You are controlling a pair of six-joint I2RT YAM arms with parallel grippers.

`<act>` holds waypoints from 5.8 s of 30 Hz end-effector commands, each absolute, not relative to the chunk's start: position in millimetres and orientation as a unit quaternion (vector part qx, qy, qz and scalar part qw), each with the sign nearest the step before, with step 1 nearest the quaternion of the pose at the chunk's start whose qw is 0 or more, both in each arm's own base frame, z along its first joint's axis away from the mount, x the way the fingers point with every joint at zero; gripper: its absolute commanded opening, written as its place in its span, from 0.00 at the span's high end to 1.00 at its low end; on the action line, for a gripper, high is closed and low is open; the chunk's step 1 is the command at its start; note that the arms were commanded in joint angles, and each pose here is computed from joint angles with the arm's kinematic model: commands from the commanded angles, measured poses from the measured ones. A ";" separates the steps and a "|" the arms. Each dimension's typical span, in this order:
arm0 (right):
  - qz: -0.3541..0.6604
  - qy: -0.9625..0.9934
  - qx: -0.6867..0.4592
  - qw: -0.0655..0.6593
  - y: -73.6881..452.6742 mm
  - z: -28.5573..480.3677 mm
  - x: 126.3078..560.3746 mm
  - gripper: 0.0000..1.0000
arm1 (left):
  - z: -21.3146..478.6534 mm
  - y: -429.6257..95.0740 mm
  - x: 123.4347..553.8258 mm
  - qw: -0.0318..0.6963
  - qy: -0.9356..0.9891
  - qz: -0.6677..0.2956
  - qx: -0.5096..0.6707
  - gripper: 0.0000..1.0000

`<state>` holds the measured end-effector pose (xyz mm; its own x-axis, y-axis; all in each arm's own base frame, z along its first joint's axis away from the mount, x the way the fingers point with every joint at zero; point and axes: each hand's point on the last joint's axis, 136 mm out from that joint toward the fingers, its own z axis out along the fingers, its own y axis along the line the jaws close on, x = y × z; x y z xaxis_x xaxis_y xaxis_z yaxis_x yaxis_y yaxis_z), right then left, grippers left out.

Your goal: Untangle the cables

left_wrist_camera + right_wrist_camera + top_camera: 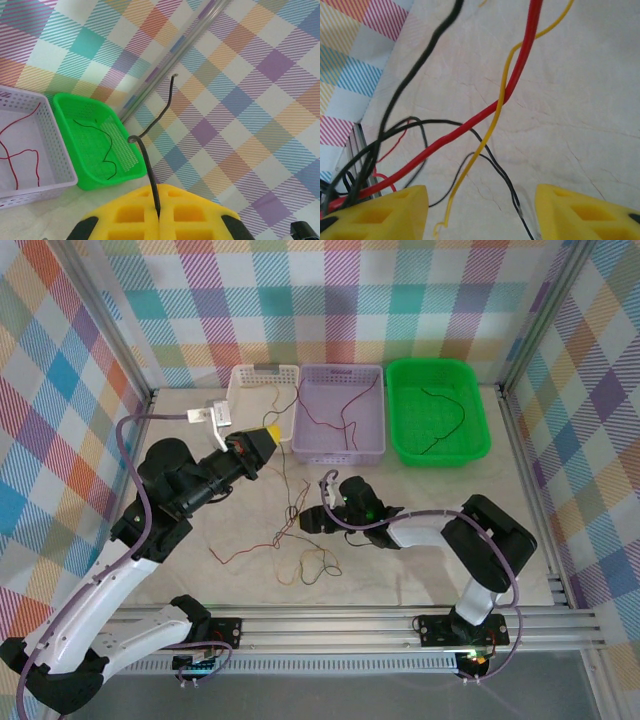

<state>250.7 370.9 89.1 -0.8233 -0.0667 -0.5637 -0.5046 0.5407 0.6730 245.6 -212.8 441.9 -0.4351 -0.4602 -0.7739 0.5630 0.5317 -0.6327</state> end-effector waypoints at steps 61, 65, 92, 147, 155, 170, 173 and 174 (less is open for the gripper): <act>0.515 0.701 -0.189 0.456 229.0 568.4 272.4 1.00 | 271.6 -166.3 267.1 0.397 0.882 -0.254 0.022 1.00; 0.547 0.697 -0.214 0.411 250.0 564.2 277.3 1.00 | 272.5 -193.4 263.2 0.373 0.868 -0.324 0.044 0.88; 0.549 0.712 -0.316 0.303 361.0 501.2 281.4 1.00 | 400.9 -207.7 234.8 0.526 0.705 -0.461 0.122 0.00; 0.526 0.753 -0.291 0.268 364.9 430.4 256.2 0.92 | 443.3 -207.2 255.3 0.573 0.696 -0.406 0.151 1.00; 0.521 0.770 -0.221 0.294 319.4 404.9 278.4 0.51 | 478.3 -193.6 283.2 0.605 0.693 -0.371 0.128 1.00; 0.462 0.779 -0.216 0.364 258.7 361.4 235.1 0.24 | 480.9 -156.2 422.4 0.620 0.718 -0.312 0.051 1.00; 0.468 0.776 -0.219 0.363 252.9 354.7 222.0 0.22 | 469.2 -149.8 455.7 0.617 0.727 -0.299 0.040 1.00; 0.471 0.774 -0.220 0.361 251.4 352.2 217.3 0.20 | 467.8 -146.9 465.8 0.615 0.729 -0.299 0.037 1.00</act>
<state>222.3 254.5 349.0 -0.6786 -0.0099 -0.7344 -0.6499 0.4740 0.5941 450.4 -153.7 446.0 -0.3052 -0.3026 -0.9029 0.3949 0.8226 -0.4091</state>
